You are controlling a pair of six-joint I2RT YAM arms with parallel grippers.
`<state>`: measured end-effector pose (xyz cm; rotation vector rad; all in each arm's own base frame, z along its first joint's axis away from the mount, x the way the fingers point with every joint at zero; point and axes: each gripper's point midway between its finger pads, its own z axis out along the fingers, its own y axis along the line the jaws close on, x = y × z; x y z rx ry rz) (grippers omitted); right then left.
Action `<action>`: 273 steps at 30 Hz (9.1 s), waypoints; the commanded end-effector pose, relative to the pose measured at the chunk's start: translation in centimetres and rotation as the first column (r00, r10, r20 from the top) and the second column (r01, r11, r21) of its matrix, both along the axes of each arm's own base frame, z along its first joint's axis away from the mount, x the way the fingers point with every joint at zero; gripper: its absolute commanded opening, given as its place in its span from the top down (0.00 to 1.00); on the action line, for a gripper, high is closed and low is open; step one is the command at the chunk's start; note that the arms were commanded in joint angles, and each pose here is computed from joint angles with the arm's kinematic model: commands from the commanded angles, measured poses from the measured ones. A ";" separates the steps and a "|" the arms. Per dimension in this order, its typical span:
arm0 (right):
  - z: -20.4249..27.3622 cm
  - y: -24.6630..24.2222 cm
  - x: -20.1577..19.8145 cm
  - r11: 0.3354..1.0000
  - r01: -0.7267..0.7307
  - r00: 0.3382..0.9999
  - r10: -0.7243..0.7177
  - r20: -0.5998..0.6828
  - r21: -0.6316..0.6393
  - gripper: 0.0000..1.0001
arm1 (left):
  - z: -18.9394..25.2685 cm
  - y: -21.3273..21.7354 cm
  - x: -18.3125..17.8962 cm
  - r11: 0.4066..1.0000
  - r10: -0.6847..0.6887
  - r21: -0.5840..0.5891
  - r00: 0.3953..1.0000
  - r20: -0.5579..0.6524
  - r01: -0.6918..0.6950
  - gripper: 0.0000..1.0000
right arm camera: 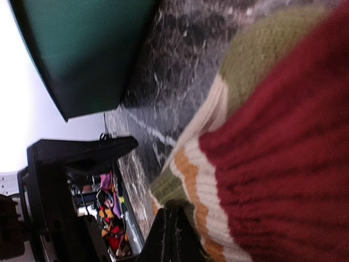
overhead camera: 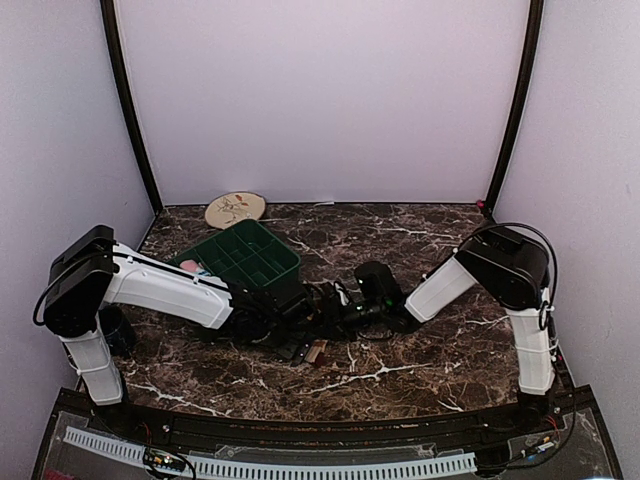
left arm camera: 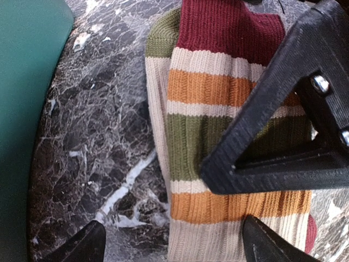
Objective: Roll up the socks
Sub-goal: Smooth out the sock at the center of the board, then pick up the sock from the center of the board, then roll the sock at the center of the board.
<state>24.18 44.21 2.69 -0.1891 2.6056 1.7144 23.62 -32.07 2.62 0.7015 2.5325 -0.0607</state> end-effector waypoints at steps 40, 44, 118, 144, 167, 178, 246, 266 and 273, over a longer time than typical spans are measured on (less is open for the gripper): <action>-2.0 -4.2 13.0 0.962 0.110 0.963 -0.040 0.268 -0.251 0.98 | -2.8 1.6 -2.3 0.996 0.038 0.080 0.989 -0.144 -0.027 0.13; 0.4 -4.9 13.9 0.951 0.140 0.919 -0.021 0.394 -0.276 0.86 | -1.7 1.4 -1.9 0.998 0.049 0.055 0.992 -0.115 -0.043 0.11; 3.0 -2.6 -7.0 0.503 0.150 0.353 0.777 0.522 -0.851 0.27 | 17.8 10.7 -0.4 0.946 0.186 -0.319 0.893 0.409 -0.051 0.03; 0.0 -3.3 -6.1 0.413 0.037 0.356 0.845 0.398 -0.910 0.45 | 17.5 10.3 0.1 0.951 0.169 -0.309 0.891 0.422 -0.034 0.04; -2.4 -3.6 -7.2 0.384 -0.138 0.441 0.849 0.291 -0.913 0.82 | 16.7 10.9 0.0 0.951 0.168 -0.307 0.900 0.402 -0.040 0.04; -0.9 -2.5 -8.9 0.542 -0.314 0.581 0.759 0.294 -0.779 0.92 | 15.8 10.5 -0.7 0.960 0.075 -0.277 0.906 0.416 0.048 0.02; 0.8 -7.8 -9.0 0.952 -0.287 0.952 0.272 -0.138 -0.104 0.99 | 5.0 -4.9 -6.1 0.522 -0.849 0.489 0.370 0.377 0.699 0.43; 2.2 -8.1 -9.1 0.973 -0.229 0.934 0.227 -0.275 0.025 1.00 | 3.7 -7.6 -4.2 0.514 -0.854 0.586 0.305 0.422 0.627 0.42; 1.7 -9.1 -9.9 0.979 -0.205 0.922 0.198 -0.334 0.015 1.00 | 4.1 -8.6 -3.7 0.516 -0.849 0.608 0.269 0.455 0.603 0.46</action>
